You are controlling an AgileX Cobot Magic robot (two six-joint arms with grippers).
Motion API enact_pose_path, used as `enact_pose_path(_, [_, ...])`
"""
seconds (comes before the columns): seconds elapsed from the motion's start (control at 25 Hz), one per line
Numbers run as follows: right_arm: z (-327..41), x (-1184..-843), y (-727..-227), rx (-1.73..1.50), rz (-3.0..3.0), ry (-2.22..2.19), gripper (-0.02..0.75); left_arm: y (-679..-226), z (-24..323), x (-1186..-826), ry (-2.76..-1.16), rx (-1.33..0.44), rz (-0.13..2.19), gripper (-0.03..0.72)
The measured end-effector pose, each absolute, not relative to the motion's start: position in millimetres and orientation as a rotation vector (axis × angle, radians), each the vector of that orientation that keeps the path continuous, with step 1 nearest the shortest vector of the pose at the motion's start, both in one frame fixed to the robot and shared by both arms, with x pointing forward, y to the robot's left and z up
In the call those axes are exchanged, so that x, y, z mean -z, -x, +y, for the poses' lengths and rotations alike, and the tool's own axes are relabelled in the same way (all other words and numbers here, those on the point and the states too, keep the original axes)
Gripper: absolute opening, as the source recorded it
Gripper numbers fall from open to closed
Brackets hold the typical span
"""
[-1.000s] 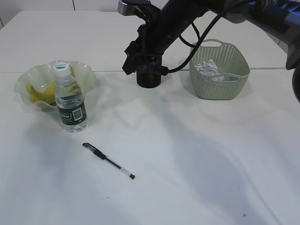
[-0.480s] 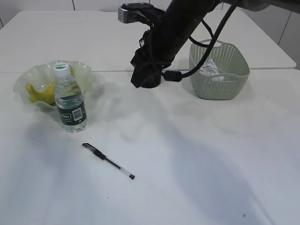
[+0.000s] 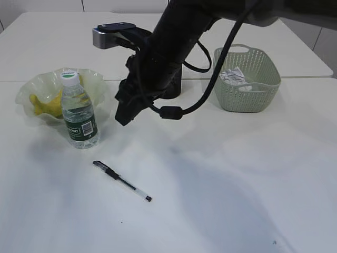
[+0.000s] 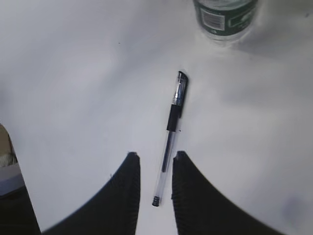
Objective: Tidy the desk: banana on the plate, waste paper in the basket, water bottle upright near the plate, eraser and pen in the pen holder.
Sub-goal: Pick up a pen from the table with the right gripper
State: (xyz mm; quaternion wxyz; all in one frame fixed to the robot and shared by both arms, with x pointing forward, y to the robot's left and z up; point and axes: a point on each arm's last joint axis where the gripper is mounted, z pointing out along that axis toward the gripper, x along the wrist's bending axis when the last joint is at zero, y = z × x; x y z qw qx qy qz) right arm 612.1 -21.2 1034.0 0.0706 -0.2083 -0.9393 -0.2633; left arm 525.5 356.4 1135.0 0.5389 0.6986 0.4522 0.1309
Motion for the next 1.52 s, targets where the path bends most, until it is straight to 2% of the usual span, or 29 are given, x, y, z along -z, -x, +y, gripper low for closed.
enact_pose_path(0.2, [-4,-1030,-600,0.78,-2.819,0.564,0.174,-526,356,-1135,-1.661,-0.311,1.076,0.216])
enact_pose_path(0.4, [9,-999,-599,0.703,-2.79,0.549,0.174,-526,356,-1135,-1.661,-0.311,1.076,0.216])
enact_pose_path(0.76, [12,-972,-603,0.627,-2.776,0.559,0.174,-526,356,-1135,-1.662,-0.311,1.076,0.216])
enact_pose_path(1.2, [13,-962,-604,0.614,-2.76,0.569,0.174,-526,356,-1135,-1.662,-0.311,1.076,0.216])
enact_pose_path(1.52, [23,-935,-611,0.685,-2.709,0.603,0.174,-526,356,-1135,-1.662,-0.311,1.076,0.216])
